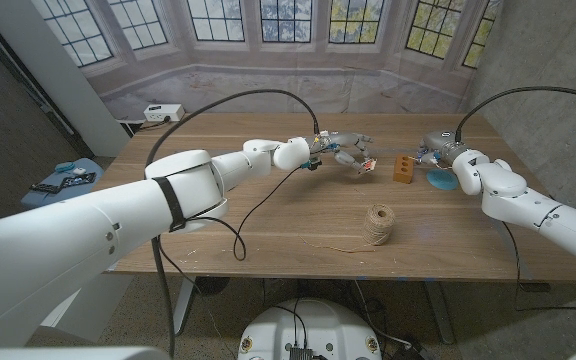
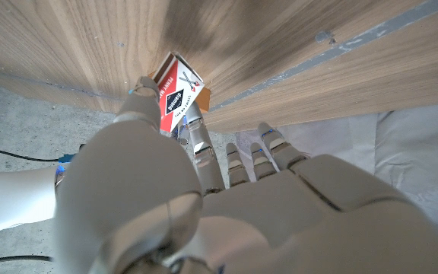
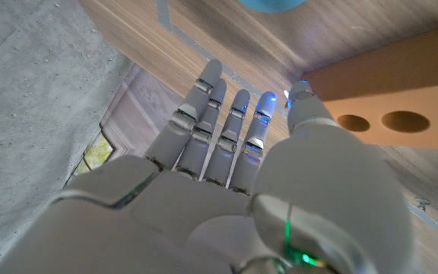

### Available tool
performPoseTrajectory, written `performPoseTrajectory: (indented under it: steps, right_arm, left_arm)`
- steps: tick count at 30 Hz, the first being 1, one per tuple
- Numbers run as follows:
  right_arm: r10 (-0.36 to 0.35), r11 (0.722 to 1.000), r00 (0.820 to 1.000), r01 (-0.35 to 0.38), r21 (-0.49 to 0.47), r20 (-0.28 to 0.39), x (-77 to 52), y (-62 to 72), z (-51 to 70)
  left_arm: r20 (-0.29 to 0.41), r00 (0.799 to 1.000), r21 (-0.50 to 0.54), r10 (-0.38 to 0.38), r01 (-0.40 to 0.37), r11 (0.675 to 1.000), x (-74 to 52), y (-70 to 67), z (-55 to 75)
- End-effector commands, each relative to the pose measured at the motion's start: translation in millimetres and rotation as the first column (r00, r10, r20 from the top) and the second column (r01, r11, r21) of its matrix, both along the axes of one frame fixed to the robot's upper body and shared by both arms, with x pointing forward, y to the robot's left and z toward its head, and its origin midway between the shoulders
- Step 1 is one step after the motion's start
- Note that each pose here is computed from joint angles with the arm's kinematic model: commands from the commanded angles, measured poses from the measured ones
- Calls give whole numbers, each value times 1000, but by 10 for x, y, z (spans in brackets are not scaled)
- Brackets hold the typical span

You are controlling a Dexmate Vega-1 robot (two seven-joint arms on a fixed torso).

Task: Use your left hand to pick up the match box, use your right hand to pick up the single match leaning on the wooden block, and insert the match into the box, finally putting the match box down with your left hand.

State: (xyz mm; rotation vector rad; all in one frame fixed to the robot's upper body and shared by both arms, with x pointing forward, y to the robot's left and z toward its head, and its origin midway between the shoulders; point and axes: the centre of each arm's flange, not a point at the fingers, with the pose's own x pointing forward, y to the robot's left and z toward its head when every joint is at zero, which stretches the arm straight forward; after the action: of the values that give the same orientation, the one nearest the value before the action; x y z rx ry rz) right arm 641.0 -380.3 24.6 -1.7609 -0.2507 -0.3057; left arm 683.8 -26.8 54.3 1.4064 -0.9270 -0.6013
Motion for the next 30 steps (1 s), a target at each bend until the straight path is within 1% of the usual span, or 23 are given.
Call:
performPoseTrajectory:
  steps: [1, 17, 19, 26, 30]
  right_arm:
    - [5, 1000, 1000, -5, -5, 7, 11, 37, -25]
    - [11, 1000, 1000, -10, -12, 17, 23, 62, -44]
    - [3, 1000, 1000, -3, -5, 20, 23, 62, -42]
    - [15, 1000, 1000, -14, -20, 19, 34, 72, -25]
    - [10, 1000, 1000, -9, -20, 22, 44, 80, -8]
  left_arm:
    - [-1, 1000, -7, -11, 11, 1000, -9, 24, -29]
    - [-3, 1000, -4, -15, 15, 1000, -11, 40, -29]
    - [-4, 1000, -4, -14, 14, 1000, -10, 40, -28]
    - [-6, 1000, -4, -9, 9, 1000, -3, 38, -27]
    - [-11, 1000, -6, -3, 3, 1000, 8, 43, -35]
